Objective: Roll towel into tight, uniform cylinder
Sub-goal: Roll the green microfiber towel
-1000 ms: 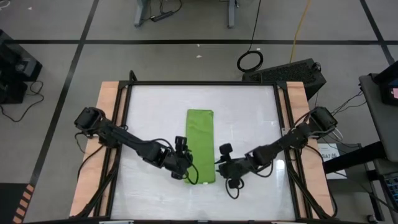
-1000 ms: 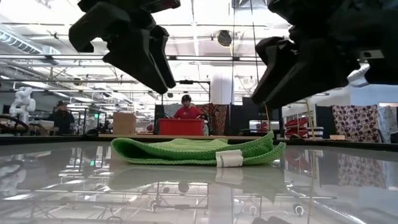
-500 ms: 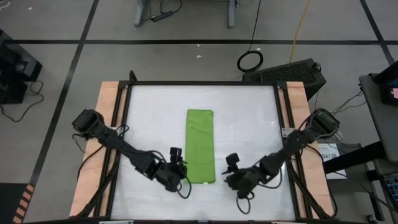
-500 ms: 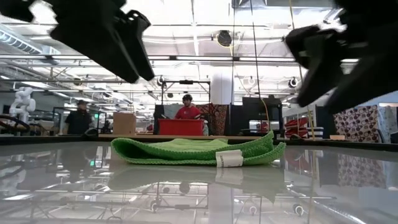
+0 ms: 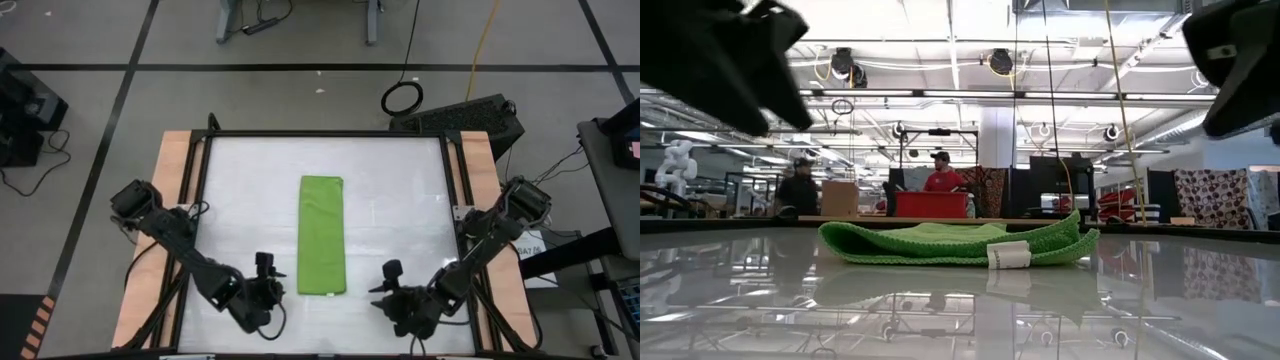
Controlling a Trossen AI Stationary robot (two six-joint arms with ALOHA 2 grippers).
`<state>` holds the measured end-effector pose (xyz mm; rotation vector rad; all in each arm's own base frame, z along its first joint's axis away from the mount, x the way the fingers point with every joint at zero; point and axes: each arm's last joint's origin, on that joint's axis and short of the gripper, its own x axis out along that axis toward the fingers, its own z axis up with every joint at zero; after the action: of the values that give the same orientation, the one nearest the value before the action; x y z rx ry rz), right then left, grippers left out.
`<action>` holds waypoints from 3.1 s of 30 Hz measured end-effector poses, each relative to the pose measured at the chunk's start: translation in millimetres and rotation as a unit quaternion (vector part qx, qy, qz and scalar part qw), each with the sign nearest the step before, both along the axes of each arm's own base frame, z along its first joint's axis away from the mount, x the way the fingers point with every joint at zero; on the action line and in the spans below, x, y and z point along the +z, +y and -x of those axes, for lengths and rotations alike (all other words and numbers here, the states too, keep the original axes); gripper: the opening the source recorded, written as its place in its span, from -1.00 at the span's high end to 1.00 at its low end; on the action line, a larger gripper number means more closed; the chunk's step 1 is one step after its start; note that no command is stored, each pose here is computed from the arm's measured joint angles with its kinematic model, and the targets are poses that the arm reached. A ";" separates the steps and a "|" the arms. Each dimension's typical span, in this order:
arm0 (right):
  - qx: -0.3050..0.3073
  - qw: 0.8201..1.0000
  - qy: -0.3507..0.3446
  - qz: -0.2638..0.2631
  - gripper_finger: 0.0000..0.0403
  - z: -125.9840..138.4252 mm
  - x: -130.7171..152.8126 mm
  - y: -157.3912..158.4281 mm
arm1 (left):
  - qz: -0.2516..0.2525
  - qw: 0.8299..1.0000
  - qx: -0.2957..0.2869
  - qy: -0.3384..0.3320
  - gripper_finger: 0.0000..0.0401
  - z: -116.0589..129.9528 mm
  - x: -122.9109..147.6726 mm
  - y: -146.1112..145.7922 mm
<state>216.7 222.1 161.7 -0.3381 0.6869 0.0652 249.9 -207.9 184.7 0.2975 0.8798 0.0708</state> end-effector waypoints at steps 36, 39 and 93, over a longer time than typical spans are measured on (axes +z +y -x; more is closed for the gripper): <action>0.035 0.992 -0.093 0.079 0.29 -51.5 -58.3 9.0 | -0.093 0.990 -0.085 -0.060 -0.09 -7.0 -51.1 -25.1; 0.035 0.992 -0.088 0.089 0.29 -55.6 -58.7 3.7 | -0.089 0.990 -0.103 -0.030 -0.09 -12.3 -61.6 -21.1; -0.053 0.992 0.015 -0.109 0.99 -81.1 -62.5 -42.8 | 0.031 0.999 -0.029 -0.034 0.97 -46.9 -77.3 2.6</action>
<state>297.8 179.4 99.2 -0.0900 0.7199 0.0447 296.8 -205.3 107.5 0.2619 0.8028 -0.0004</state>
